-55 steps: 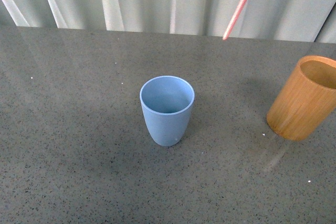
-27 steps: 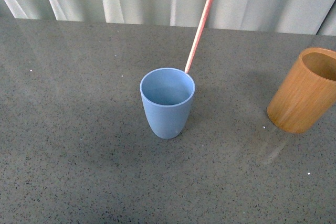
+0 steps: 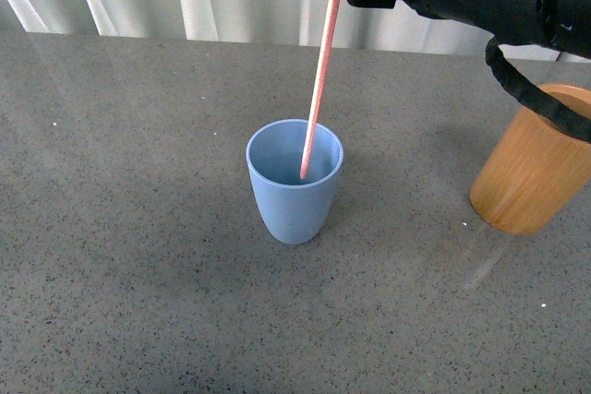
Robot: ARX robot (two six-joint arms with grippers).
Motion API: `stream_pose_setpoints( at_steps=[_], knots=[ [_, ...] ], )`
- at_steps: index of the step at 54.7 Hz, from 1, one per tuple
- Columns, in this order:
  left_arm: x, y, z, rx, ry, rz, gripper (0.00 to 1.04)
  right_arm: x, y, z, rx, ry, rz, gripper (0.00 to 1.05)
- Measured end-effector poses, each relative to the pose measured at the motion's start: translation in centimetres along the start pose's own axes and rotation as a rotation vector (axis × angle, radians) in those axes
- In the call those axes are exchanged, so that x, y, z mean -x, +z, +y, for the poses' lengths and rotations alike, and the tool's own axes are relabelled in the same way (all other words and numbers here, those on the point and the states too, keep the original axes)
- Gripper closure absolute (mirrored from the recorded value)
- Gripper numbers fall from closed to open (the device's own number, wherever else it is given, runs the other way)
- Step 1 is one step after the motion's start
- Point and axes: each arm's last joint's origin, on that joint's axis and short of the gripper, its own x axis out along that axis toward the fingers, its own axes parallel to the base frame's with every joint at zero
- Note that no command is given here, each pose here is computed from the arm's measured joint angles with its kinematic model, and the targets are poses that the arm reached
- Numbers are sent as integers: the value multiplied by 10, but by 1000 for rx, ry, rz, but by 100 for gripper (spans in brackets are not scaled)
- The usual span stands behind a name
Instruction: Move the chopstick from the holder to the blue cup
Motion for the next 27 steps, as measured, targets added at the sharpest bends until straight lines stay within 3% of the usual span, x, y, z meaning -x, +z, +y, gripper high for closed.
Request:
stream_pose_setpoints(
  at_steps=[23, 27],
  knots=[
    [0, 0, 0, 0, 0, 0, 7, 3, -24, 1, 41, -21, 64, 102],
    [0, 0, 0, 0, 0, 0, 7, 3, -25, 1, 44, -22, 74, 93]
  ],
)
